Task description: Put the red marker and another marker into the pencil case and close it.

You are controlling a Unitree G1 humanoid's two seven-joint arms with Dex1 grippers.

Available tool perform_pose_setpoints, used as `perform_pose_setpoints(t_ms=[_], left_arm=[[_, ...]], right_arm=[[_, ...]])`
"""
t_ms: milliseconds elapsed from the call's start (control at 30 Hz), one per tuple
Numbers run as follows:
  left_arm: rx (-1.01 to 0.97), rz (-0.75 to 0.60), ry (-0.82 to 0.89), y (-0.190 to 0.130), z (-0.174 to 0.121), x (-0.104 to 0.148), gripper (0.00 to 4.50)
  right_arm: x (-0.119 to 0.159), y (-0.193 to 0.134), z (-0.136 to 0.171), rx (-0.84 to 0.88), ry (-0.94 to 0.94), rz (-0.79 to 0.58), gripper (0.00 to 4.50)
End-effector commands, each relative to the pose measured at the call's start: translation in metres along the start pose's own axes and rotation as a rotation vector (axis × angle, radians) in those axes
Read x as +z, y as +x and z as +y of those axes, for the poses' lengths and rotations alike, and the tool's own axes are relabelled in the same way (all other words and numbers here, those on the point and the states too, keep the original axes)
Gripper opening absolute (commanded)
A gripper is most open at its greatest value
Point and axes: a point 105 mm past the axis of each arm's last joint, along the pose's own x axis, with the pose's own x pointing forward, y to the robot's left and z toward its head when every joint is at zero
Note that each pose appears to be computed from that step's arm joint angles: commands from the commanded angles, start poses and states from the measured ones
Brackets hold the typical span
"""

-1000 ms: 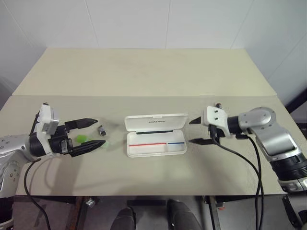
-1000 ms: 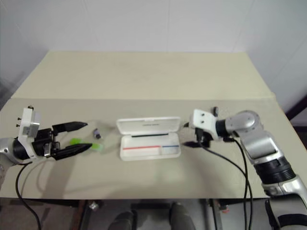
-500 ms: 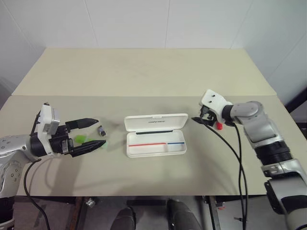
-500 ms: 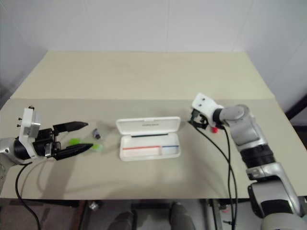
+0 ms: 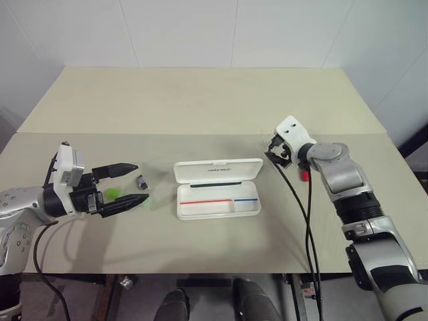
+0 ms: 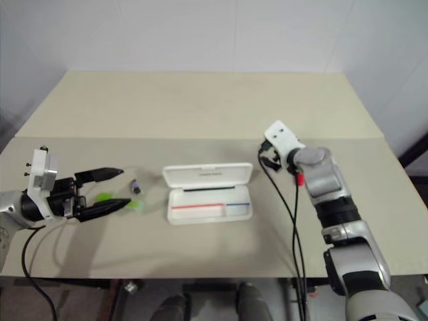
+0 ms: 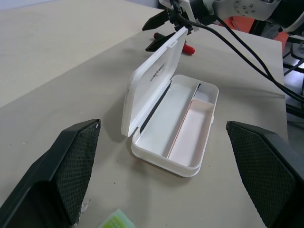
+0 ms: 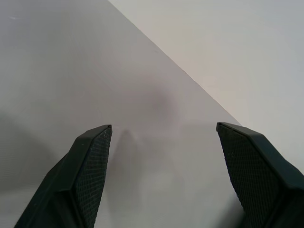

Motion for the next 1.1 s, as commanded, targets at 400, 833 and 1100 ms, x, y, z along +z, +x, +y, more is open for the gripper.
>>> perform_pose_setpoints(t_ms=[400, 833, 1100], left_arm=[[-0.018, -0.062, 0.038, 0.013, 0.004, 0.004, 4.50], [-0.031, -0.071, 0.038, 0.015, 0.003, 0.002, 4.50], [-0.032, -0.072, 0.039, 0.016, 0.002, 0.003, 4.50]], right_arm=[[0.018, -0.019, -0.032, -0.147, 0.059, -0.052, 4.48], [0.000, -0.026, -0.045, -0.233, 0.184, 0.054, 4.48], [-0.019, -0.025, -0.053, -0.301, 0.283, 0.138, 4.48]])
